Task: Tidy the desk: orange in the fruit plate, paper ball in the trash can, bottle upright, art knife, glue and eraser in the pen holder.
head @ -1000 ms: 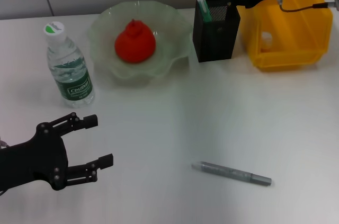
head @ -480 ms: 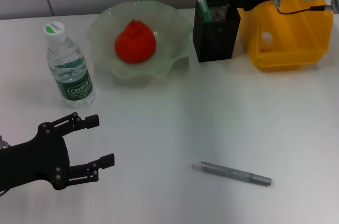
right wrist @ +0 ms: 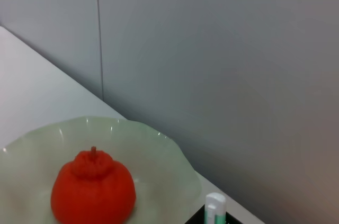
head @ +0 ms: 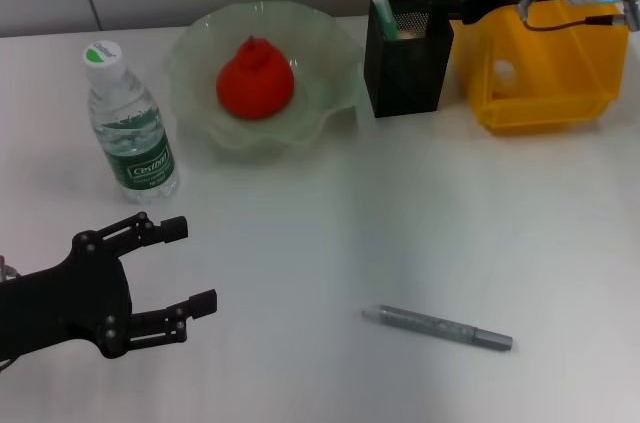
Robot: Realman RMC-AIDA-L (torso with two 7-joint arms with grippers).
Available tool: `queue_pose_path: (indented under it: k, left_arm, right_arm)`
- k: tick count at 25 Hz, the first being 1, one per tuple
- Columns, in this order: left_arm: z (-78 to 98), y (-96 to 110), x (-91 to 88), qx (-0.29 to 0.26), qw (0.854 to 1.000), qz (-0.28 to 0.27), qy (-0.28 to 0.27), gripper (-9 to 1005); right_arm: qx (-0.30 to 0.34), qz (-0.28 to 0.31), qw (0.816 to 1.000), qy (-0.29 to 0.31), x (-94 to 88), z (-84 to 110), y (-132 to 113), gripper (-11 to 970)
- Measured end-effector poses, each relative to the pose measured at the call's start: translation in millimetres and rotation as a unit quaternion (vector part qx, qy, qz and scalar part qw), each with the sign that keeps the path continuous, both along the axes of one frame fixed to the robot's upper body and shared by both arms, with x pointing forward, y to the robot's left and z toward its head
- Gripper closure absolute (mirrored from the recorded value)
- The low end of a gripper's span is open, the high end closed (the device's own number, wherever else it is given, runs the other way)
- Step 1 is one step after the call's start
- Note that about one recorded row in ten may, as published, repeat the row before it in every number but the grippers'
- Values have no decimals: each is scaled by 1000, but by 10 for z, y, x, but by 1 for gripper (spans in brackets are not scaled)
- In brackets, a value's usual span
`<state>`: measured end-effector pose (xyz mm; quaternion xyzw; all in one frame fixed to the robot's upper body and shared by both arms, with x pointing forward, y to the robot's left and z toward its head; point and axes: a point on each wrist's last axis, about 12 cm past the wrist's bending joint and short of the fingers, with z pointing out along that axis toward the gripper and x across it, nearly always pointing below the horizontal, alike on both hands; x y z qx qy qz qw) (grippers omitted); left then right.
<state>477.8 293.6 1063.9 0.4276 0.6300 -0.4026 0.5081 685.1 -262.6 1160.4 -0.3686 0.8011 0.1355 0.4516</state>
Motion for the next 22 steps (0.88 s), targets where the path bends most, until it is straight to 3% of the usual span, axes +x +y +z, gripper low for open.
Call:
queue_pose_path:
  k: [3, 9, 11, 18, 22]
  left_arm:
    - [-5, -4, -4, -1, 1000, 0, 1, 135]
    - [-15, -10, -10, -3, 1000, 1, 4, 135]
    - [-15, -11, -10, -3, 1000, 1, 4, 135]
    - [-18, 1, -19, -3, 1000, 2, 5, 135]
    - [-21, -2, -26, -4, 1000, 2, 5, 135]
  right_arm:
    - [-2, 2, 1000, 0, -4, -8, 0, 569]
    - [5, 4, 1000, 3, -19, 13, 11, 373]
    - [14, 9, 1000, 12, -55, 39, 43, 372]
    - [-44, 12, 995, 86, -431, 276, 308, 372]
    - [-86, 43, 982, 165, -665, 304, 558, 373]
